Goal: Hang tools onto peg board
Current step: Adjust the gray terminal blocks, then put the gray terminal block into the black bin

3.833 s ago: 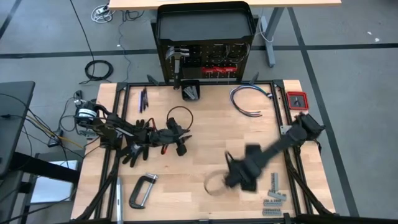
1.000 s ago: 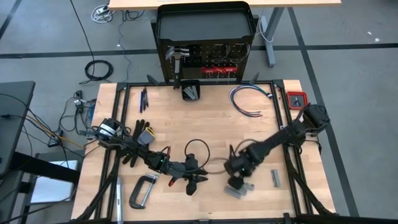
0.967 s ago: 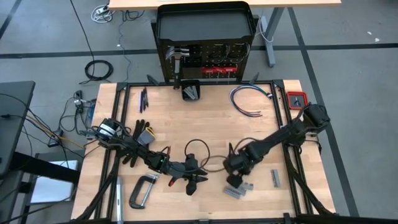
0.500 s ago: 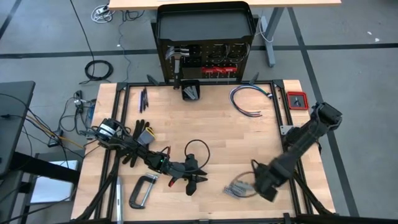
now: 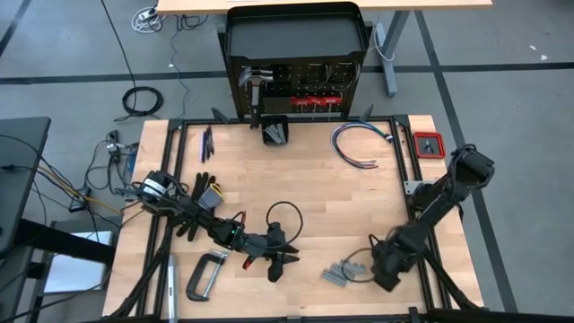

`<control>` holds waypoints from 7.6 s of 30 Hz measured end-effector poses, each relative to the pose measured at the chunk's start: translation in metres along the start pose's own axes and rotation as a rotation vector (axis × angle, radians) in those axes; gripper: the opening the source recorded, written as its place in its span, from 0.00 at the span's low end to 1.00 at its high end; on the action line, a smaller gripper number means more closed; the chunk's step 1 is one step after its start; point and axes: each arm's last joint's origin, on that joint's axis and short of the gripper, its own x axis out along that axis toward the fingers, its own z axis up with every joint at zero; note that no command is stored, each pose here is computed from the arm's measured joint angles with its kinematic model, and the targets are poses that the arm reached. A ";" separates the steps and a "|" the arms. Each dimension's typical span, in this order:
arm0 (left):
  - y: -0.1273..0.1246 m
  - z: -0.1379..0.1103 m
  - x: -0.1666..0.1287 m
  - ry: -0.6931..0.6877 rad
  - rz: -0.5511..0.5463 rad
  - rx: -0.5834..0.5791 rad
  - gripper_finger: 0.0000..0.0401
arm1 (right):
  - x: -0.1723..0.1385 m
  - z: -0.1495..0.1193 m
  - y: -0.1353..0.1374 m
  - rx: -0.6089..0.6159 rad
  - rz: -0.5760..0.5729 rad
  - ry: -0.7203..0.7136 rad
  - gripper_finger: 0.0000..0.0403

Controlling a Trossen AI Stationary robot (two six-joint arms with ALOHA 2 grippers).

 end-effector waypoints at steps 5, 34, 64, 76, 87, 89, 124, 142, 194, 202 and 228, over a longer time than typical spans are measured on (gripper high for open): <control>0.000 0.001 0.000 -0.007 0.005 0.005 0.31 | -0.026 0.044 0.004 -0.042 0.083 -0.085 0.67; 0.003 0.002 0.001 -0.015 0.035 0.014 0.31 | -0.068 -0.021 0.010 -0.211 -0.365 -0.271 0.66; 0.009 0.001 0.002 0.032 0.052 0.033 0.31 | -0.134 0.094 0.025 -0.493 -0.181 -0.681 0.50; 0.016 0.000 0.002 0.049 0.123 0.163 0.31 | -0.053 0.014 -0.008 -0.421 0.003 -1.110 0.64; 0.018 0.012 0.004 -0.099 0.161 -0.024 0.31 | -0.004 0.018 -0.060 -0.515 -0.008 -1.313 0.79; 0.017 0.017 0.004 -0.137 0.146 -0.065 0.31 | -0.002 0.015 -0.065 -0.541 -0.002 -1.369 0.81; -0.044 0.147 -0.120 -0.515 -0.048 0.360 0.31 | 0.053 0.063 -0.082 -0.519 0.080 -1.626 0.39; 0.028 0.051 -0.132 -0.299 0.344 0.182 0.31 | -0.069 0.123 0.024 -0.482 0.054 -1.616 0.32; 0.129 -0.003 -0.094 -0.024 0.300 0.208 0.31 | -0.269 0.360 0.004 -0.571 -0.271 -1.186 0.74; 0.130 -0.002 -0.094 -0.024 0.306 0.207 0.31 | -0.283 0.347 -0.011 -0.562 -0.098 -1.113 0.68; 0.130 -0.002 -0.094 -0.023 0.309 0.207 0.31 | -0.283 0.351 -0.014 -0.583 -0.380 -1.154 0.66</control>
